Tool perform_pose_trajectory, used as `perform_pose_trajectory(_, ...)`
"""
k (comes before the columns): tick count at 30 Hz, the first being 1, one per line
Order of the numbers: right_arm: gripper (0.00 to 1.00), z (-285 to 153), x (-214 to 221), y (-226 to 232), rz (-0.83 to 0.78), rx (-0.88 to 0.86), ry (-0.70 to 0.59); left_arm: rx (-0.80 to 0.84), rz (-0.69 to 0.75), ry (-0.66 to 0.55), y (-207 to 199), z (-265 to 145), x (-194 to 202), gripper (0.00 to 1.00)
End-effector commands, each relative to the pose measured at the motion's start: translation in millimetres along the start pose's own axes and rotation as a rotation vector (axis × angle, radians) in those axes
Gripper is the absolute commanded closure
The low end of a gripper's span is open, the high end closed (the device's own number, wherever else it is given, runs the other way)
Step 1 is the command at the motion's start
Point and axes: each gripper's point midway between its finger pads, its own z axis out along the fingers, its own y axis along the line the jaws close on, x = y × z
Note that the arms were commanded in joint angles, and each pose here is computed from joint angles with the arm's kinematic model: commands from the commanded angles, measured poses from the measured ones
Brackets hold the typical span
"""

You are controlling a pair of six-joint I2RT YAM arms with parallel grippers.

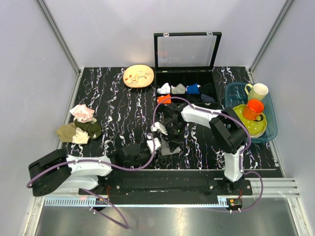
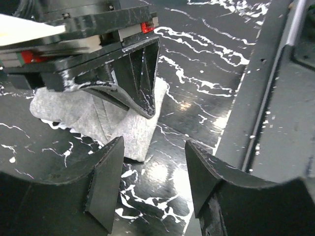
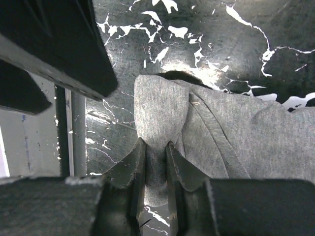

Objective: Roll the underwear
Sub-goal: Roll the underwear to the center of the board.

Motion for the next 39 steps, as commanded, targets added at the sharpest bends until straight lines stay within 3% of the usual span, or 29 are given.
perform_pose_trajectory(1,0.80,-5,0,4,0.107,-0.036,-0.010,-0.039,0.196,0.059,12,17,-2,0.44)
perform_pose_trajectory(15,0.77,-6,10,-5,0.227,-0.055,-0.008,-0.034,0.373,0.242,18,49,21,0.48)
perform_pose_trajectory(18,0.73,-7,11,-3,0.234,-0.058,-0.016,-0.006,0.368,0.307,15,54,35,0.67)
perform_pose_trajectory(19,0.71,-6,12,-2,0.240,-0.063,-0.018,0.003,0.361,0.317,14,56,36,0.81)
perform_pose_trajectory(22,0.66,-12,10,2,0.233,-0.058,-0.046,0.007,0.340,0.364,14,57,47,0.94)
perform_pose_trajectory(31,0.48,-65,10,-8,0.243,0.087,-0.190,0.099,0.124,0.463,7,58,66,1.00)
perform_pose_trajectory(39,0.47,-101,41,-15,0.279,0.243,-0.226,0.168,-0.111,0.561,17,54,76,1.00)
